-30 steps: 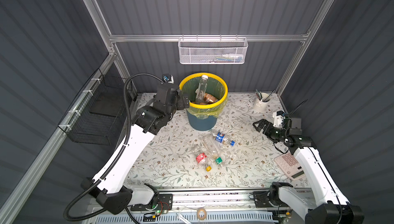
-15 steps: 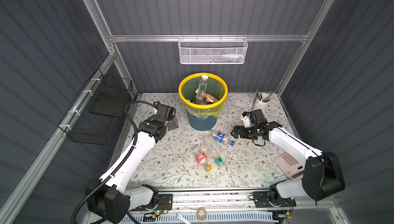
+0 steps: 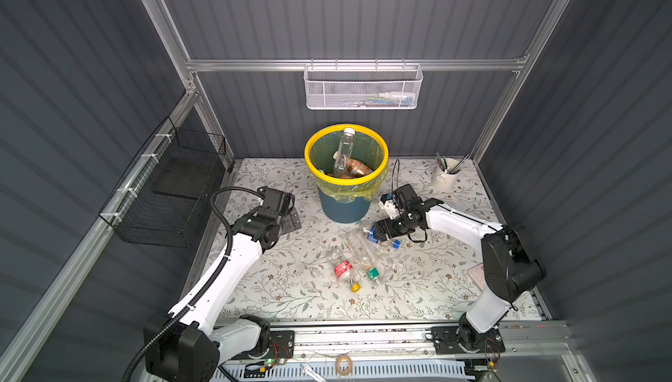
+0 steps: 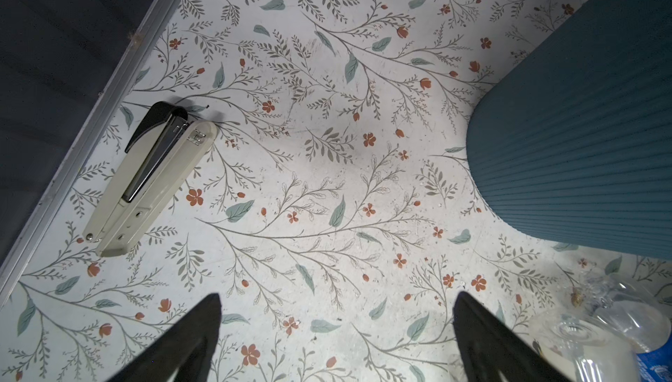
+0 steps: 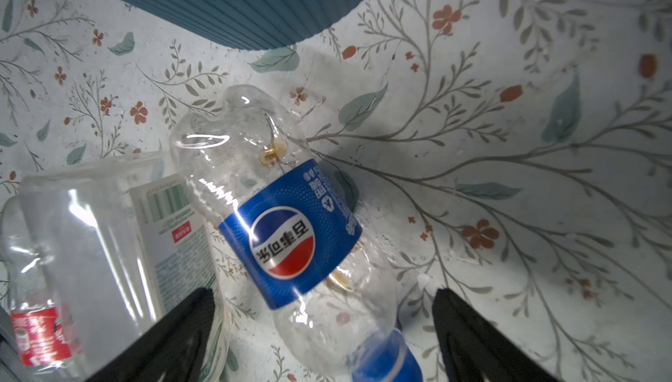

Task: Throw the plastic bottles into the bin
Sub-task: 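Draw the left arm back while the right gripper grasps the blue Pepsi bottle, then lift the Pepsi bottle over the bin and open the right gripper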

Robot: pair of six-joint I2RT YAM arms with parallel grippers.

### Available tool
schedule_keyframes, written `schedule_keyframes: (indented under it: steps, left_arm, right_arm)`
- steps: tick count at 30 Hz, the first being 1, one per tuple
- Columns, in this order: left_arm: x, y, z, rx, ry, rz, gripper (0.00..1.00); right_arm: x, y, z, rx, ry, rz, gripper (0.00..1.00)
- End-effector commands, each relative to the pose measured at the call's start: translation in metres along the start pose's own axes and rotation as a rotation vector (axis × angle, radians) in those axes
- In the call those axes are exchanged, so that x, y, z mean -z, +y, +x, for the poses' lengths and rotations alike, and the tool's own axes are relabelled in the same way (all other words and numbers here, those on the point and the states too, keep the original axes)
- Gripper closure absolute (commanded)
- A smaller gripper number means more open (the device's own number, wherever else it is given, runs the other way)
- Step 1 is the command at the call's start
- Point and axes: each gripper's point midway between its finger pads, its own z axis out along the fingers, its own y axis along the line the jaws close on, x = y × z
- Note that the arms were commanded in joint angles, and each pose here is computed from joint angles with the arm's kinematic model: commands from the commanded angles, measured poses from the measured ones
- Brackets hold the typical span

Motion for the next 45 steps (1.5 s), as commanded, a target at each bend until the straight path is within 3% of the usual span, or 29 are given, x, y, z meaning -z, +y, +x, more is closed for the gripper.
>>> schedule_keyframes:
  steps: [1,5,10,14,17,21,28,33,36,42,43,45]
  left_arm:
    - [0.006,0.005,0.003,0.020,0.003,0.001,0.01]
    - [0.005,0.009,0.008,0.024,0.012,-0.011,0.01]
    - [0.004,0.007,0.008,0.028,0.014,-0.004,0.01]
    - [0.001,0.006,0.010,0.027,0.026,-0.001,0.00]
    - [-0.002,0.003,0.012,0.029,0.034,0.007,0.01]
    - [-0.004,0.002,0.015,0.038,0.044,0.017,0.01]
    - [-0.006,0.002,0.021,0.047,0.043,0.031,0.01]
    - [-0.010,-0.004,0.023,0.040,0.054,0.060,0.01]
    - [-0.012,-0.009,0.025,0.033,0.067,0.081,0.01]
    - [-0.014,-0.015,0.031,0.033,0.120,0.097,0.00]
    - [-0.013,-0.015,0.031,0.037,0.121,0.096,0.00]
    - [-0.009,-0.015,0.029,0.044,0.110,0.101,0.01]
  right_arm:
    - [-0.007,0.007,-0.001,0.041,0.029,-0.015,0.09]
    - [-0.019,0.006,0.006,0.043,0.071,-0.009,0.17]
    - [-0.016,0.003,0.013,0.038,0.073,0.000,0.38]
    - [0.006,0.001,0.017,0.016,0.012,0.012,0.54]
    - [0.036,-0.003,0.016,-0.016,-0.068,0.022,0.57]
    - [0.100,-0.009,0.009,-0.068,-0.250,0.016,0.57]
    - [0.253,-0.023,-0.002,-0.136,-0.673,0.121,0.52]
    - [0.318,0.000,-0.039,-0.102,-0.796,0.069,0.53]
    - [0.342,0.023,-0.086,-0.076,-0.856,-0.053,0.55]
    - [0.288,0.082,-0.178,0.083,-0.643,-0.118,0.46]
    - [0.280,0.079,-0.188,0.072,-0.610,-0.106,0.41]
    - [0.280,0.065,-0.202,0.035,-0.599,-0.026,0.16]
